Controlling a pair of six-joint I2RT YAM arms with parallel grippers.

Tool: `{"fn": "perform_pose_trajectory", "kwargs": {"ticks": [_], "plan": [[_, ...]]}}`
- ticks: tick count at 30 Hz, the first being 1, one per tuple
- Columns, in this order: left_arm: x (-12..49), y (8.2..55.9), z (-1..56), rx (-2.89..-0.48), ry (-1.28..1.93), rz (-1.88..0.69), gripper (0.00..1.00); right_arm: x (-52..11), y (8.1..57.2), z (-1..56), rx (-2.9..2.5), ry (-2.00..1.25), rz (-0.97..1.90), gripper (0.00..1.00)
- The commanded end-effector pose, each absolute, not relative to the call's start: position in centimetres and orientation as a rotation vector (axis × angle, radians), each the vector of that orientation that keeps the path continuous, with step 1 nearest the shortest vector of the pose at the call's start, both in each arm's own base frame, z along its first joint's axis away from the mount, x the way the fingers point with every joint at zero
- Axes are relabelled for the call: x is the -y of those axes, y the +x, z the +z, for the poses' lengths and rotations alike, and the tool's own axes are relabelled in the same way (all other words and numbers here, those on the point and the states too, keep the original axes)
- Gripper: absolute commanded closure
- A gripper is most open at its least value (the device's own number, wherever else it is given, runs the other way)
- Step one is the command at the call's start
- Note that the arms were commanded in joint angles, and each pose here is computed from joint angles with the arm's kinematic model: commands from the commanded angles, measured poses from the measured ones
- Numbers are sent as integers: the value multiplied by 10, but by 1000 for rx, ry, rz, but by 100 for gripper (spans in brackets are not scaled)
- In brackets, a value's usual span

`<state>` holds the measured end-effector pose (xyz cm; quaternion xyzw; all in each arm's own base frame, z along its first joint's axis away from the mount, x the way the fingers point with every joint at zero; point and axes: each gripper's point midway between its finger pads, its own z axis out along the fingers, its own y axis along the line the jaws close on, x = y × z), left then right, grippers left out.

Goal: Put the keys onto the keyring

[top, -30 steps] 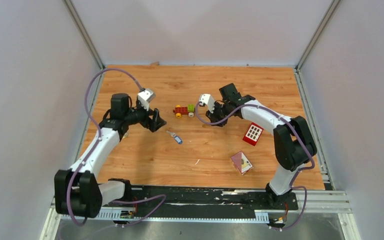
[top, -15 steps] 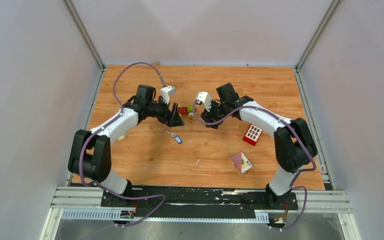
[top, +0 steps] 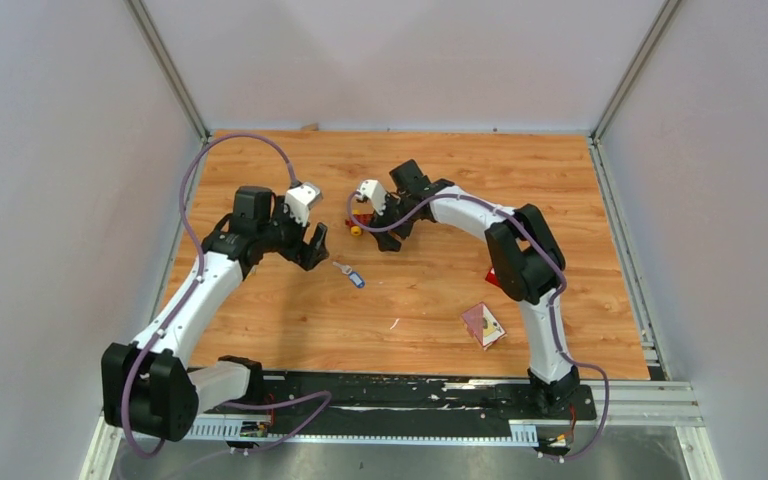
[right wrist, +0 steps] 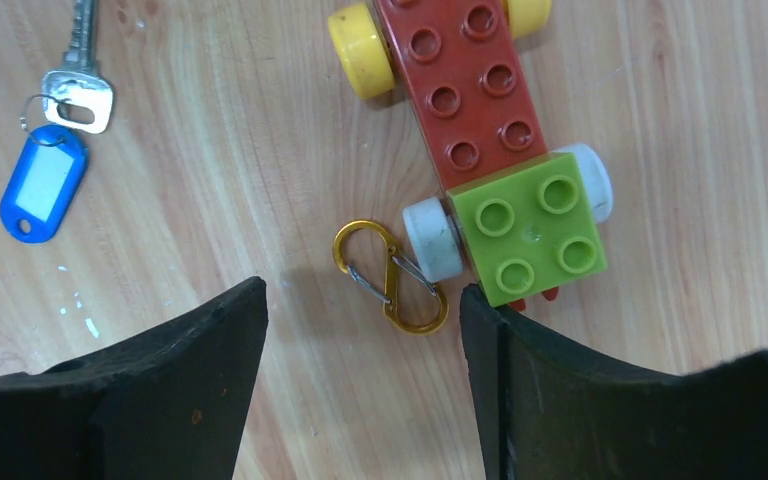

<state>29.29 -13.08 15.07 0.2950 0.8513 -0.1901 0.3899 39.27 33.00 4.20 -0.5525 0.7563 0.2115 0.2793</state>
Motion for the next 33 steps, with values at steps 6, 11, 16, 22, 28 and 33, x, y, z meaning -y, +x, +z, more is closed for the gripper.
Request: {"fn": "perform_pose_trajectory", "kwargs": {"ticks": [6,11,16,22,28,33], "plan": [[119,281,157,-2115,827,-394,6,-328,396,28,-2046,-1570,553,28],[118,281,162,-2094,827,-387,6,-332,386,22,-2023,-1634,586,32],[117,280,166,-2076,825,-370,6,-338,374,21,-1979,-1709,591,41],[116,275,170,-2058,829,-367,5,-340,373,28,-1944,-1705,569,49],[115,274,170,-2050,829,-362,5,-342,381,30,-1915,-1712,527,55],[114,273,170,-2042,834,-348,5,-342,394,31,-1886,-1721,458,42]]}}
